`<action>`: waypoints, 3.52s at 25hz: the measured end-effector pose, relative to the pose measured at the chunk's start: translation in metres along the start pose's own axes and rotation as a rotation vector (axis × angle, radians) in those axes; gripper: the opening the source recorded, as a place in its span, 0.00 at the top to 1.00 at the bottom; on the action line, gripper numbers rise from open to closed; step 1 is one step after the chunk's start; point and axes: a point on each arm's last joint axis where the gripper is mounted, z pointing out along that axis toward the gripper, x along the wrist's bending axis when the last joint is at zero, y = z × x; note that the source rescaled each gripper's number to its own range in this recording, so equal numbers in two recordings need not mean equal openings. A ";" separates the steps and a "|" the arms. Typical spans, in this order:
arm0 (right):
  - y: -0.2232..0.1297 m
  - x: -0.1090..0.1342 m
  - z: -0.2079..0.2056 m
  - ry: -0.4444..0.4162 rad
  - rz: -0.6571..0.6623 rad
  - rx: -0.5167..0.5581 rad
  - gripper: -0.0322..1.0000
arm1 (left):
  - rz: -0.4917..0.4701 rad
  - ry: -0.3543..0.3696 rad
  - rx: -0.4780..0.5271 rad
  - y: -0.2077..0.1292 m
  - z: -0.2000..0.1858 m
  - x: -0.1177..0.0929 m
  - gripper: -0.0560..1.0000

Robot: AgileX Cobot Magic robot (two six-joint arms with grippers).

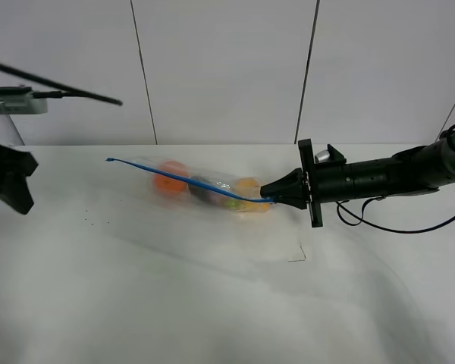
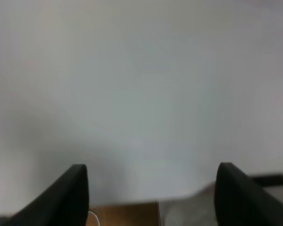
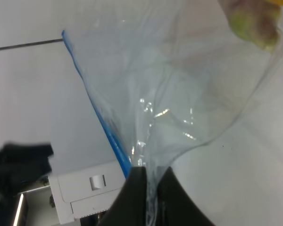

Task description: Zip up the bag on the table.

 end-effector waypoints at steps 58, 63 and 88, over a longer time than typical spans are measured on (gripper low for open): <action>0.035 0.028 -0.070 -0.583 -0.149 0.048 0.09 | 0.058 0.008 -0.826 -0.239 0.010 -0.005 0.15; 0.057 0.089 -0.104 -0.977 -0.309 -0.079 0.09 | 0.058 0.008 -0.826 -0.239 0.010 -0.005 0.15; -0.191 0.074 -0.156 -1.173 -0.279 -0.069 0.09 | 0.058 0.008 -0.826 -0.239 0.010 -0.005 0.15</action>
